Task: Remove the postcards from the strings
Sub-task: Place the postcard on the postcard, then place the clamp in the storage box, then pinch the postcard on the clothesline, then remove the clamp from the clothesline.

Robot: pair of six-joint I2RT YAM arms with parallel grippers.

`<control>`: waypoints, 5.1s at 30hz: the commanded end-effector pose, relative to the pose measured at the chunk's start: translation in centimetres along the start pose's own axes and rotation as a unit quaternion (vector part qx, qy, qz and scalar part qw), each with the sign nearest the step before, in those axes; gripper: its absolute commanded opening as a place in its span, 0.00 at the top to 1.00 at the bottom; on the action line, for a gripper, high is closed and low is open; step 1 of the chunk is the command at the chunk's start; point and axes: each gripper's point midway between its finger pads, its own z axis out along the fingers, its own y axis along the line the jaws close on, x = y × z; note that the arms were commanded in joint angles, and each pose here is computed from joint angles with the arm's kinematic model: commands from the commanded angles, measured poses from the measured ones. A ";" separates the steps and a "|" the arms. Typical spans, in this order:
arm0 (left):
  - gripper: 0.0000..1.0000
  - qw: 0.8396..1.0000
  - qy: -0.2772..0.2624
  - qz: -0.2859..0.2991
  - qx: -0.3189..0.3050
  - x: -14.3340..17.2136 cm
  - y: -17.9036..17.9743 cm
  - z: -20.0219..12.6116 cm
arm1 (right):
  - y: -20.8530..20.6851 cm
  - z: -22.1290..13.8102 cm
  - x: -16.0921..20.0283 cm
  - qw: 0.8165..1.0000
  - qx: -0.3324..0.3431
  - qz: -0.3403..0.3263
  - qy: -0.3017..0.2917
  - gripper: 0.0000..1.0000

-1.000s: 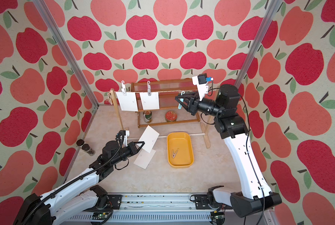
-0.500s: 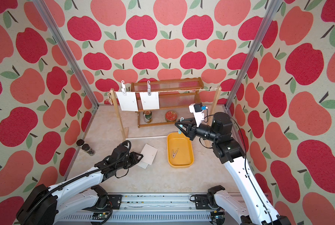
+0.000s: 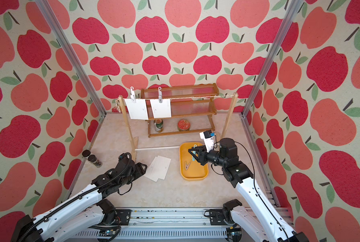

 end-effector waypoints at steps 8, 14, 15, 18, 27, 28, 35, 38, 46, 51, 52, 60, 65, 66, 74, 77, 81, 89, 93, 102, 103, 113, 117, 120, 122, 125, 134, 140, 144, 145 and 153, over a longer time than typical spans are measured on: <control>0.20 0.978 -0.101 0.048 0.178 -4.1 -8.3 -4.2 | -6.0 4.9 6.2 0.994 0.082 0.042 0.051 0.68; 0.20 0.965 -0.113 0.081 0.222 -4.6 -11.1 -5.1 | -8.4 7.4 9.7 0.986 0.125 0.057 0.093 0.68; 0.20 0.964 -0.112 0.085 0.224 -4.6 -11.5 -5.0 | -8.6 7.7 10.0 0.985 0.128 0.057 0.096 0.68; 0.19 0.963 -0.107 0.097 0.226 -4.5 -12.2 -4.7 | -9.2 8.4 11.2 0.983 0.136 0.063 0.109 0.64; 0.18 0.957 -0.119 0.114 0.238 -4.9 -13.7 -4.4 | -9.8 8.1 11.1 0.979 0.157 0.053 0.115 0.52; 0.18 0.957 -0.118 0.117 0.238 -4.9 -13.9 -4.3 | -9.7 7.9 10.8 0.980 0.159 0.049 0.113 0.52; 0.10 0.954 -0.124 0.125 0.241 -5.3 -14.9 -3.8 | -6.9 5.2 6.7 0.987 0.147 0.018 0.068 0.34; 0.05 0.949 -0.142 0.128 0.252 -5.9 -15.6 -3.8 | -5.1 4.0 5.3 0.991 0.125 0.010 0.048 0.22; 0.01 0.933 -0.179 0.145 0.277 -7.8 -18.6 -3.3 | 0.2 1.4 1.7 0.999 0.039 -0.006 -0.002 0.01; 0.01 0.917 -0.197 0.147 0.314 -10.0 -21.3 -3.1 | 3.1 0.3 -0.1 1.000 -0.016 -0.015 -0.022 0.01; 0.01 0.912 -0.204 0.149 0.322 -10.5 -21.8 -3.2 | 3.6 0.1 -0.3 0.999 -0.024 -0.017 -0.025 0.01; 0.01 0.877 -0.245 0.175 0.375 -13.5 -26.1 -2.3 | 6.1 -1.4 -1.6 0.996 -0.067 -0.033 -0.043 0.01; 0.00 0.865 -0.267 0.160 0.394 -15.2 -27.2 -0.7 | 6.5 -1.7 -1.6 0.996 -0.074 -0.035 -0.045 0.01; 0.00 0.865 -0.268 0.159 0.393 -15.4 -27.3 -0.3 | 6.5 -1.8 -1.6 0.995 -0.075 -0.036 -0.046 0.01; 0.06 0.846 -0.282 0.171 0.419 -15.9 -28.1 0.6 | 6.8 -2.3 -1.8 0.995 -0.072 -0.049 -0.046 0.01; 0.10 0.828 -0.296 0.177 0.443 -15.9 -28.3 -0.6 | 6.7 -2.2 -1.6 0.995 -0.073 -0.048 -0.046 0.01; 0.17 0.810 -0.298 0.189 0.468 -15.3 -28.9 -2.1 | 6.4 -1.8 -1.2 0.996 -0.071 -0.044 -0.043 0.01; 0.39 0.813 -0.268 0.197 0.479 -13.8 -29.6 -3.1 | 5.9 -1.2 -1.1 0.996 -0.068 -0.036 -0.041 0.01; 0.54 0.817 -0.255 0.194 0.480 -12.8 -29.4 -3.2 | 6.0 -1.2 -1.3 0.996 -0.070 -0.038 -0.042 0.01; 0.74 0.817 -0.261 0.181 0.481 -11.9 -28.0 -4.7 | 6.0 -0.9 -1.3 0.996 -0.072 -0.037 -0.039 0.01; 0.74 0.816 -0.264 0.182 0.480 -11.8 -28.0 -4.9 | 5.9 -0.9 -1.2 0.996 -0.072 -0.037 -0.039 0.01; 0.69 0.809 -0.292 0.179 0.477 -12.2 -27.2 -7.8 | 5.8 -0.5 -1.0 0.996 -0.073 -0.033 -0.036 0.01; 0.88 0.813 -0.286 0.180 0.473 -12.0 -27.2 -8.1 | 6.1 -0.6 -1.7 0.995 -0.077 -0.038 -0.041 0.01; 0.99 0.818 -0.281 0.180 0.468 -11.9 -27.1 -8.1 | 7.2 -0.9 -3.0 0.994 -0.087 -0.053 -0.047 0.01; 1.00 0.823 -0.273 0.177 0.466 -11.9 -27.0 -7.9 | 8.2 -1.1 -4.4 0.992 -0.094 -0.068 -0.053 0.01; 1.00 0.822 -0.268 0.177 0.470 -12.1 -27.1 -8.1 | 9.4 -1.3 -6.8 0.989 -0.100 -0.089 -0.057 0.01; 1.00 0.826 -0.267 0.156 0.471 -14.0 -26.9 -8.7 | 12.3 0.0 -15.4 0.981 -0.111 -0.137 -0.076 0.02; 1.00 0.826 -0.251 0.152 0.482 -14.3 -28.0 -8.4 | 12.7 2.0 -21.1 0.978 -0.111 -0.153 -0.088 0.03; 1.00 0.824 -0.248 0.148 0.487 -14.6 -28.4 -8.4 | 11.6 3.1 -24.3 0.978 -0.114 -0.140 -0.102 0.03; 1.00 0.825 -0.247 0.149 0.486 -14.7 -28.4 -8.3 | 11.3 3.3 -25.0 0.978 -0.114 -0.136 -0.107 0.03; 1.00 0.829 -0.242 0.134 0.487 -15.4 -28.2 -7.7 | 9.5 5.1 -29.0 0.976 -0.140 -0.109 -0.125 0.02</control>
